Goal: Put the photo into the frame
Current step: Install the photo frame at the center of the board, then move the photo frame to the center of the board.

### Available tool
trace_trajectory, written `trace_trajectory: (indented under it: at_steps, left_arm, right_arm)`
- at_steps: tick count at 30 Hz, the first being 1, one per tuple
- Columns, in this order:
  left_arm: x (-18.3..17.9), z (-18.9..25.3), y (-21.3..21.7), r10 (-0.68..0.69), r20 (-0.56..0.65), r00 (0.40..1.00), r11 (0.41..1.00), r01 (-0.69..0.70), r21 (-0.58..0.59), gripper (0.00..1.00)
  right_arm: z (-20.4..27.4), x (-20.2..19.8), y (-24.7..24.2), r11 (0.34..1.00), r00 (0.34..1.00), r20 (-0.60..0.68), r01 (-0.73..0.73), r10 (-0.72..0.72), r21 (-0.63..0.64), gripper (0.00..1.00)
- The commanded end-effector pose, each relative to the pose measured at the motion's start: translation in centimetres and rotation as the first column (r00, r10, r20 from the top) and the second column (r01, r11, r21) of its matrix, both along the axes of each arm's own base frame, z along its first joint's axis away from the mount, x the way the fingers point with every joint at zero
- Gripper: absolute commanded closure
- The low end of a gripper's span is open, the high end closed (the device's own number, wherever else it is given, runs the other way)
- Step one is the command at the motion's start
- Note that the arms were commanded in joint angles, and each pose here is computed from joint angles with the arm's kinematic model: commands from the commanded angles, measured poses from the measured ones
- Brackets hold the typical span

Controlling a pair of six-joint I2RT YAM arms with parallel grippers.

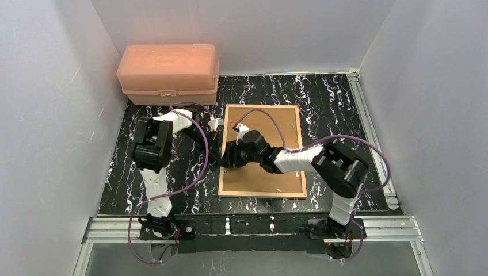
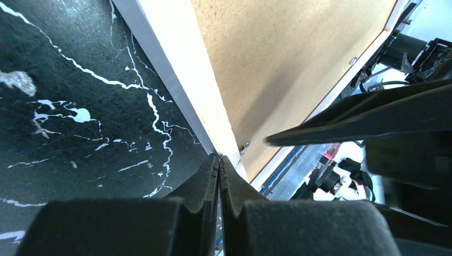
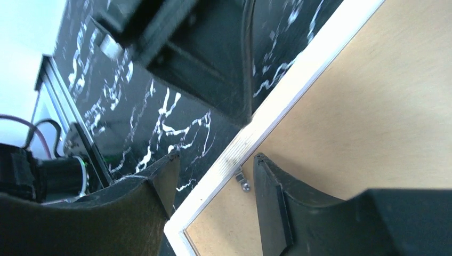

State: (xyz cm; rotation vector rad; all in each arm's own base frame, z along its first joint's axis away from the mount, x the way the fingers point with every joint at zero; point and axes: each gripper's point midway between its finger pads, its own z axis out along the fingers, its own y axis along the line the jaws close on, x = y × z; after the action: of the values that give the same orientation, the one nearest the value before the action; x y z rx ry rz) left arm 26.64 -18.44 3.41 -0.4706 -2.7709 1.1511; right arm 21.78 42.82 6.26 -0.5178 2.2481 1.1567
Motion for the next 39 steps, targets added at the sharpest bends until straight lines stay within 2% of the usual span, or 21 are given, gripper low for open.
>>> trace_trajectory:
  at_steps: [1, 5, 9, 15, 20, 31, 39]
  left_arm:
    - [2.1, 3.2, 0.1, 0.030, 0.071, 0.997, 0.999, -0.028, -0.029, 1.00]
    - [4.2, 4.8, 0.3, 0.080, 0.117, 0.990, 0.996, -0.075, -0.051, 1.00]
    - [7.0, 5.4, -0.1, 0.124, 0.154, 0.980, 0.990, -0.113, -0.080, 1.00]
    - [11.3, 4.3, -1.1, 0.165, 0.174, 0.971, 0.984, -0.149, -0.101, 1.00]
    - [13.2, 3.1, -1.5, 0.194, 0.163, 0.967, 0.979, -0.178, -0.103, 1.00]
    - [13.6, 0.3, -1.6, 0.230, 0.116, 0.966, 0.972, -0.222, -0.077, 1.00]
    - [11.1, -1.4, -1.5, 0.228, 0.068, 0.971, 0.973, -0.224, -0.061, 1.00]
  right_arm:
    - [9.2, 5.7, -1.9, 0.989, 0.982, 0.153, 0.090, -0.107, 0.117, 0.36]
    - [11.9, 9.7, -5.9, 0.969, 0.963, 0.159, 0.193, -0.218, 0.155, 0.32]
    - [12.5, 12.9, -8.1, 0.945, 0.945, 0.133, 0.273, -0.298, 0.180, 0.27]
    - [10.9, 16.0, -7.1, 0.936, 0.942, 0.085, 0.306, -0.324, 0.172, 0.24]
    - [9.5, 18.0, -5.3, 0.937, 0.947, 0.054, 0.302, -0.315, 0.172, 0.23]
    - [5.7, 21.0, -2.7, 0.936, 0.950, -0.007, 0.310, -0.313, 0.169, 0.22]
    - [3.2, 21.1, -2.1, 0.929, 0.947, -0.062, 0.320, -0.314, 0.184, 0.22]
